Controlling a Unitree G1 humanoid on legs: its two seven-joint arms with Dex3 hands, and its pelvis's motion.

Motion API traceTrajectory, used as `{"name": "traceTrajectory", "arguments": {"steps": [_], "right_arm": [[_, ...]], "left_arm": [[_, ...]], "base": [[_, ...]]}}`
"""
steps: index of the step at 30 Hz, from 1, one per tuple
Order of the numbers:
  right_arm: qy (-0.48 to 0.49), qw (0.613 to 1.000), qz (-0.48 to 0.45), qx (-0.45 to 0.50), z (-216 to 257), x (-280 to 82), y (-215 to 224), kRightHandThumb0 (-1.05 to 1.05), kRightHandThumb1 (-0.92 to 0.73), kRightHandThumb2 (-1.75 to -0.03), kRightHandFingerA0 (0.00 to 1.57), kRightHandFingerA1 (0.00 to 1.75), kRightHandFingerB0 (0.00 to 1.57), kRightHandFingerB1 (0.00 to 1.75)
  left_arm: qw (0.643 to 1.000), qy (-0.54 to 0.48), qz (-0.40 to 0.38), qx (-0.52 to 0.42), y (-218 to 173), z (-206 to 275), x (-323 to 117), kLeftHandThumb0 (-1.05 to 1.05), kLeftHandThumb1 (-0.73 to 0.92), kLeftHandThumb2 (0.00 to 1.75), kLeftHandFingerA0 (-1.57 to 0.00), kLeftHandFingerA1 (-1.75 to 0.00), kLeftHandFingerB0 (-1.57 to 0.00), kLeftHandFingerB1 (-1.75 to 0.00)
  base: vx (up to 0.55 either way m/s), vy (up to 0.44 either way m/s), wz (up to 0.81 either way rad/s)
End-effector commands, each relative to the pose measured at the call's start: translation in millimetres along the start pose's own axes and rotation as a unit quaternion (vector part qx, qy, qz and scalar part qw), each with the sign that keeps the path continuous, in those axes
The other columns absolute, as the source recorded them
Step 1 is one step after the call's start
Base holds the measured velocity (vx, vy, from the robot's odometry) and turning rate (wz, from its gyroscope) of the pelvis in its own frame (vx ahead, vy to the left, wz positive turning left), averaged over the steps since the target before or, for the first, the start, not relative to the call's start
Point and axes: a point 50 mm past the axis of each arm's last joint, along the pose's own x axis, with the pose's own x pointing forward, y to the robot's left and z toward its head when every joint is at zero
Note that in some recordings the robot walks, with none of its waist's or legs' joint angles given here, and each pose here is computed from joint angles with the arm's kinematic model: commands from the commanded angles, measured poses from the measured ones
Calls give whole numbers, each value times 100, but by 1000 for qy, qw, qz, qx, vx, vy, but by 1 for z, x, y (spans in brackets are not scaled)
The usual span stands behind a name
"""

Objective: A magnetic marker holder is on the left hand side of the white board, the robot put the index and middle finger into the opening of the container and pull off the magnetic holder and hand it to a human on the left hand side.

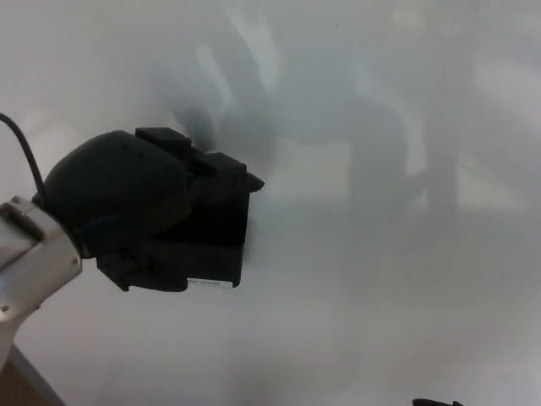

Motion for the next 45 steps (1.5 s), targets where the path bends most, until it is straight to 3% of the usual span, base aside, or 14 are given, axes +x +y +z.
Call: {"name": "traceTrajectory", "arguments": {"steps": [1, 8, 9, 13, 14, 15, 16, 19, 20, 21, 28, 29, 30, 45], "right_arm": [[-11, 1000, -10, -6, 1, -1, -7, -53, -75, -64, 77, 51, 53, 37], [-15, 1000, -10, -7, 2, 0, -7, -51, -75, -63, 76, 50, 53, 36], [-14, 1000, -10, -10, 2, 1, -7, -53, -61, -92, 69, 63, 46, 52], [-14, 1000, -8, -11, 1, 0, -9, -54, -61, -92, 69, 64, 46, 52], [-16, 1000, -8, -12, 2, 1, -9, -53, -75, -62, 76, 49, 52, 36], [-17, 1000, -8, -12, 3, 2, -9, -53, -75, -62, 76, 49, 52, 36], [-17, 1000, -7, -15, 4, 4, -9, -53, -61, -92, 67, 63, 46, 52], [-17, 1000, -7, -19, 4, 4, -9, -53, -62, -92, 67, 63, 46, 52], [-16, 1000, -7, -17, 4, 4, -9, -54, -61, -92, 67, 63, 46, 52], [-15, 1000, -6, -16, 4, 4, -8, -54, -61, -92, 67, 63, 46, 52], [-17, 1000, -3, -18, 2, 1, -8, -52, -61, -92, 71, 65, 46, 52], [-17, 1000, -3, -18, 2, 0, -8, -52, -61, -92, 71, 65, 46, 52], [-16, 1000, -3, -16, 2, 0, -9, -50, -75, -62, 80, 52, 52, 36], [-21, 1000, -7, -14, 3, 2, -10, -49, -75, -62, 75, 50, 53, 37]], "left_arm": [[997, 47, -55, 7, -2, -5, 0, -54, 34, 63, -38, -44, -32, -38], [996, 46, -72, 1, 2, 1, -2, -52, 35, 62, -41, -44, -33, -37], [997, 41, -69, -4, 4, 4, -3, -49, 34, 61, -45, -45, -34, -37], [997, 27, -67, 4, 8, 17, -6, -47, 36, 52, -53, -41, -37, -32], [997, 25, -68, 3, 11, 18, -6, -51, 32, 64, -66, -72, -31, -38], [997, 24, -68, 2, 13, 20, -6, -51, 32, 64, -66, -72, -31, -38], [997, 24, -72, -6, 15, 20, -5, -46, 32, 62, -72, -70, -34, -39], [996, 32, -82, -17, 17, 19, 0, -44, 32, 62, -70, -69, -33, -38], [996, 34, -84, -18, 18, 18, 2, -39, 34, 51, -74, -89, -40, -34], [995, 40, -91, -19, 18, 17, 5, -44, 33, 61, -75, -70, -36, -39], [991, 64, -115, -24, 19, 10, 12, -48, 35, 62, -61, -54, -34, -38], [991, 66, -117, -24, 18, 10, 13, -48, 35, 62, -61, -54, -34, -38], [990, 68, -119, -26, 17, 8, 14, -47, 35, 62, -60, -54, -34, -38], [983, 98, -145, -56, 9, -17, 24, -49, 35, 65, -73, -67, -29, -39]], "base": [[0, 0, 0], [0, 0, 0], [0, 0, 0], [0, 0, 0], [0, 0, 0], [0, 0, 0], [0, 0, 0], [0, 0, 0], [0, 0, 0], [0, 0, 0], [0, 0, 0], [0, 0, 0], [0, 0, 0], [0, 0, 0]]}}
